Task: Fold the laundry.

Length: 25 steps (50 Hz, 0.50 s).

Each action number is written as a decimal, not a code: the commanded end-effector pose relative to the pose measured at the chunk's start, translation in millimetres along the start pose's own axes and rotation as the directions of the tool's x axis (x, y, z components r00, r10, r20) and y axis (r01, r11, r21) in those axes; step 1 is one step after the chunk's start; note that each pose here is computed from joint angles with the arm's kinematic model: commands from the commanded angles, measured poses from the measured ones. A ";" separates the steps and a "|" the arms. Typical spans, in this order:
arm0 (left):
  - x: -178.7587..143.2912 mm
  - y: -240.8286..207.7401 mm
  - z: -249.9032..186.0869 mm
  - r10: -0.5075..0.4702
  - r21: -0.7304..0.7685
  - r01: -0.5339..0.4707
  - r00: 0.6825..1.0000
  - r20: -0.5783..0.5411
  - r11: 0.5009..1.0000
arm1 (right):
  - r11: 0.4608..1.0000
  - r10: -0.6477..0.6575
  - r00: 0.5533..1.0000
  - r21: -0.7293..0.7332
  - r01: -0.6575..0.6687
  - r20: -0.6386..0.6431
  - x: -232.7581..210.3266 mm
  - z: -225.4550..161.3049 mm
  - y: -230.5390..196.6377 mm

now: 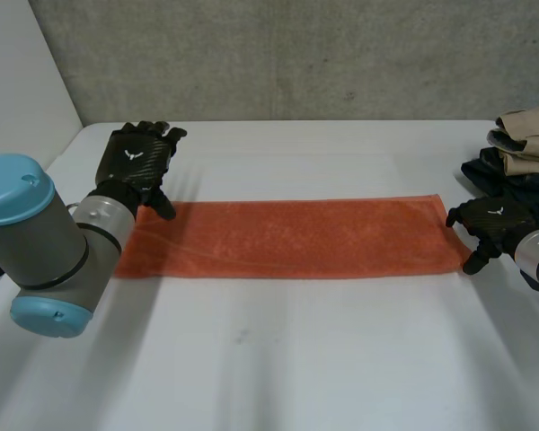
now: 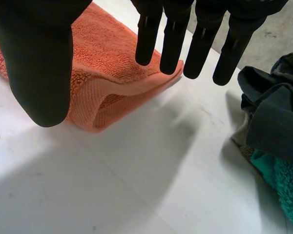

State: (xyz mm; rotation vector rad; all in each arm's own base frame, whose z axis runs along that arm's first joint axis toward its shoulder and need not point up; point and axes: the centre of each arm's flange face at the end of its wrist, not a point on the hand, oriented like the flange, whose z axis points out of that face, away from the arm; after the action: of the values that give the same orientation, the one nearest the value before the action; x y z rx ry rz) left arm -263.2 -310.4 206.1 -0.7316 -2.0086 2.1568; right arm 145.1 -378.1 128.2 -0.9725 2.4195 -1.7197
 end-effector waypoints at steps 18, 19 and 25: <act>7.6 -21.8 -8.0 -0.003 0.057 0.003 1.000 -0.015 0.998 | 1.000 0.000 0.998 0.006 0.000 0.063 -23.8 -4.5 -3.5; 7.7 -21.7 -8.2 -0.003 0.056 0.004 1.000 -0.015 0.998 | 1.000 -0.004 0.998 0.008 0.003 0.058 -23.4 -3.8 -3.2; 7.5 -22.9 -7.9 -0.002 0.061 0.003 1.000 -0.015 0.998 | 1.000 -0.023 0.999 -0.002 0.023 0.029 -20.3 0.6 2.2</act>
State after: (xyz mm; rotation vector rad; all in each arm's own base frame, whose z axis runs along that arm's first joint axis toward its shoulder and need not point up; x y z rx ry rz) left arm -271.9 -297.4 225.5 -0.7341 -1.9287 2.1918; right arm 163.6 -364.4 123.5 -1.0139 2.3810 -1.6739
